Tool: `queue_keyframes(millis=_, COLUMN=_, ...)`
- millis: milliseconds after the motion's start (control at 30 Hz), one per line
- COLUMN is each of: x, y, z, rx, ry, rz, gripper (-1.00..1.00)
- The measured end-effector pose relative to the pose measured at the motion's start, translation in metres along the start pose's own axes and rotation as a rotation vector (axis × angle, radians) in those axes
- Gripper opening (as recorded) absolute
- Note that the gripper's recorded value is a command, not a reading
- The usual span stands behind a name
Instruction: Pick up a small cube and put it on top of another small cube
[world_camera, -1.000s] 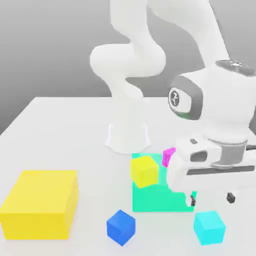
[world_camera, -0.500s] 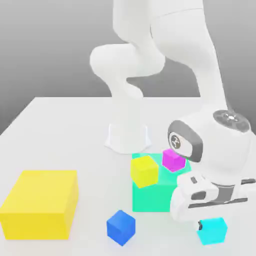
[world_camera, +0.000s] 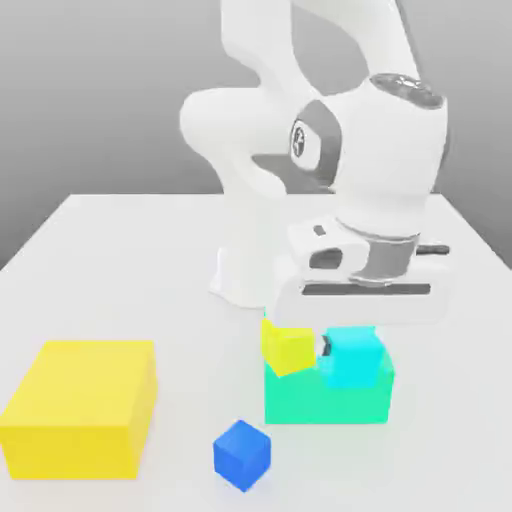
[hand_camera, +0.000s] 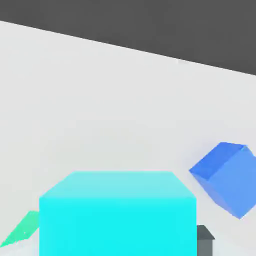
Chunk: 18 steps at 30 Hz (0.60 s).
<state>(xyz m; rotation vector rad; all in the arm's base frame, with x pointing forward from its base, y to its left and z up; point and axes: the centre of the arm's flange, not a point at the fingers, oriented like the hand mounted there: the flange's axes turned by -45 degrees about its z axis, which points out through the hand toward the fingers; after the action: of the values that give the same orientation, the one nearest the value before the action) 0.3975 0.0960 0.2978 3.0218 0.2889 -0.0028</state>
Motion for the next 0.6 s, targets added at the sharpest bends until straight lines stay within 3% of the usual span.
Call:
queue_keyframes(millis=300, x=-0.064, y=0.044, z=-0.046, rx=0.093, ry=0.011, rz=-0.045, gripper=-1.00)
queue_keyframes(millis=467, x=-0.068, y=0.042, z=-0.001, rx=0.108, ry=0.015, rz=-0.053, gripper=-1.00)
queue_keyframes(millis=500, x=-0.069, y=0.041, z=0.009, rx=0.107, ry=0.014, rz=-0.053, gripper=1.00)
queue_keyframes(millis=600, x=-0.069, y=0.041, z=0.009, rx=0.107, ry=0.014, rz=-0.053, gripper=1.00)
